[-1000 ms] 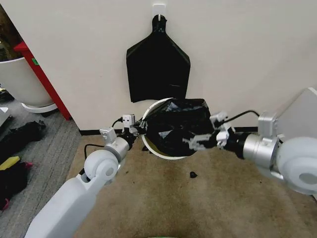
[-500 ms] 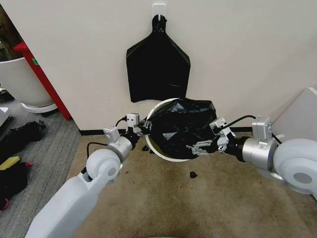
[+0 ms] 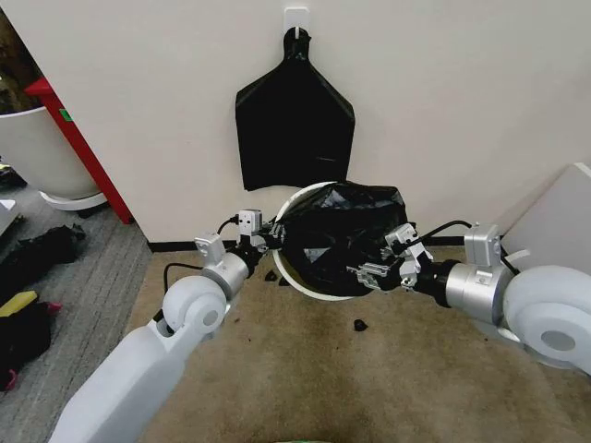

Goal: Place the garbage bag over the trash bin.

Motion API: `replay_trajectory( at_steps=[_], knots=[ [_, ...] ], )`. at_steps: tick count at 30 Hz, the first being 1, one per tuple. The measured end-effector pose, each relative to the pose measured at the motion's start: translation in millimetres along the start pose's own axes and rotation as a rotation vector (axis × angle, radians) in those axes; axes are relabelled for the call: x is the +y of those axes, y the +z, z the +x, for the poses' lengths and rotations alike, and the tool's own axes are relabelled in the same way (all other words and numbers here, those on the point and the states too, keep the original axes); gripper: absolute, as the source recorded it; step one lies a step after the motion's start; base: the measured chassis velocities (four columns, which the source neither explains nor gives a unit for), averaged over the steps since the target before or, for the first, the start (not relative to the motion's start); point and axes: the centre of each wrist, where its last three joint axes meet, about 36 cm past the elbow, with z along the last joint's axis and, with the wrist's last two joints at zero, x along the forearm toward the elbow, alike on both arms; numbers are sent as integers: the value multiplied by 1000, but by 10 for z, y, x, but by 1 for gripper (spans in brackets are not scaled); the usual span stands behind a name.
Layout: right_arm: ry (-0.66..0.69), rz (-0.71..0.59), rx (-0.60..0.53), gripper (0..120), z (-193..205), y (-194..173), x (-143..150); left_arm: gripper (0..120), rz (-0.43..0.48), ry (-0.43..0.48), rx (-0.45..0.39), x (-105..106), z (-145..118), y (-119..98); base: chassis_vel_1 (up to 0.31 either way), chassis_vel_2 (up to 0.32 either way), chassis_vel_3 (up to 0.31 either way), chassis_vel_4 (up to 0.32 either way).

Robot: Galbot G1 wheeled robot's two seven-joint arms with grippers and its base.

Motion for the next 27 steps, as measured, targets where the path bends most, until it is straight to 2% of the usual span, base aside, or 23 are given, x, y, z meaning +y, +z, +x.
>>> replay_trajectory(
  at_steps=[1,4,8,12,19,23,27],
  knots=[
    [-5,1,-2,25,4,1,24,4,0,-5,3,-6,-4,5,0,0,0,0],
    [-13,0,-1,19,2,12,50,4,3,-11,3,-18,-12,8,0,0,0,0],
    [-16,-1,3,1,-36,56,66,4,4,-10,1,-42,-19,-16,0,0,0,0],
    [-9,17,-20,0,-60,74,73,4,9,-21,0,-62,-17,-28,0,0,0,0],
    [-75,45,-65,0,-41,78,298,4,25,-54,1,-119,-78,-25,0,0,0,0],
    [-132,89,-60,0,-133,239,445,4,45,-75,-4,-169,-141,-73,0,0,0,0],
    [-141,108,-48,0,-231,362,453,4,55,-76,-7,-185,-156,-99,0,0,0,0]
  ],
)
